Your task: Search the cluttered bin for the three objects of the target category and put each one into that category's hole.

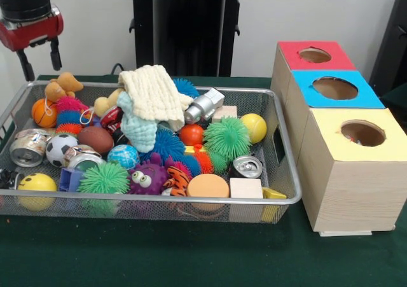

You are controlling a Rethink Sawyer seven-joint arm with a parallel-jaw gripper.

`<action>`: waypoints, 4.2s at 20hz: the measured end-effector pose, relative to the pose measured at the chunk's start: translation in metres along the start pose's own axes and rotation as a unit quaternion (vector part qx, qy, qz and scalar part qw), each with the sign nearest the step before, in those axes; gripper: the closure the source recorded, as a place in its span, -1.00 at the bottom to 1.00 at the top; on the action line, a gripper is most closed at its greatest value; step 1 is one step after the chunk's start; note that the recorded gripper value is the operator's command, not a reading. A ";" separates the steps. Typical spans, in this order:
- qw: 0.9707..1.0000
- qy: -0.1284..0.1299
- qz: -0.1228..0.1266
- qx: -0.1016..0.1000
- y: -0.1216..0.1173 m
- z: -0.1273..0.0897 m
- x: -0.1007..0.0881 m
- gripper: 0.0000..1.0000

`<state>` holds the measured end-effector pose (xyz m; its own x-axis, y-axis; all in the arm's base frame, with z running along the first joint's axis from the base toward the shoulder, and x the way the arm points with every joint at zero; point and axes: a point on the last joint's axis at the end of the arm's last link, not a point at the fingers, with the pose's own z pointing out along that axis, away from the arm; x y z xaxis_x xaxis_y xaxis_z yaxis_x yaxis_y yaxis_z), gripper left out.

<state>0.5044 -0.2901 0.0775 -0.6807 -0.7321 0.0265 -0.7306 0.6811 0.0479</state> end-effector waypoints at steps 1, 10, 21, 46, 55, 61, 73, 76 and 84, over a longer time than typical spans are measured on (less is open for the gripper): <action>1.000 -0.002 -0.001 0.001 0.002 0.000 0.001 -1.00; 1.000 -0.023 -0.020 0.004 0.061 -0.010 0.030 -1.00; 0.998 -0.034 -0.047 -0.018 0.112 0.012 0.055 -1.00; 0.997 -0.030 -0.046 -0.054 0.069 -0.022 0.059 -1.00; 0.995 -0.037 -0.092 -0.032 0.057 -0.003 0.050 -1.00; 0.990 -0.053 -0.126 -0.023 0.068 0.022 0.028 -1.00; 0.987 -0.079 -0.138 -0.025 0.078 0.045 0.014 -1.00; 0.988 -0.084 -0.129 -0.027 0.076 0.048 0.019 -1.00; 0.990 -0.096 -0.104 -0.026 0.065 0.055 0.032 -1.00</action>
<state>0.4323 -0.2685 0.0261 -0.5171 -0.8371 -0.1788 -0.8557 0.5106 0.0845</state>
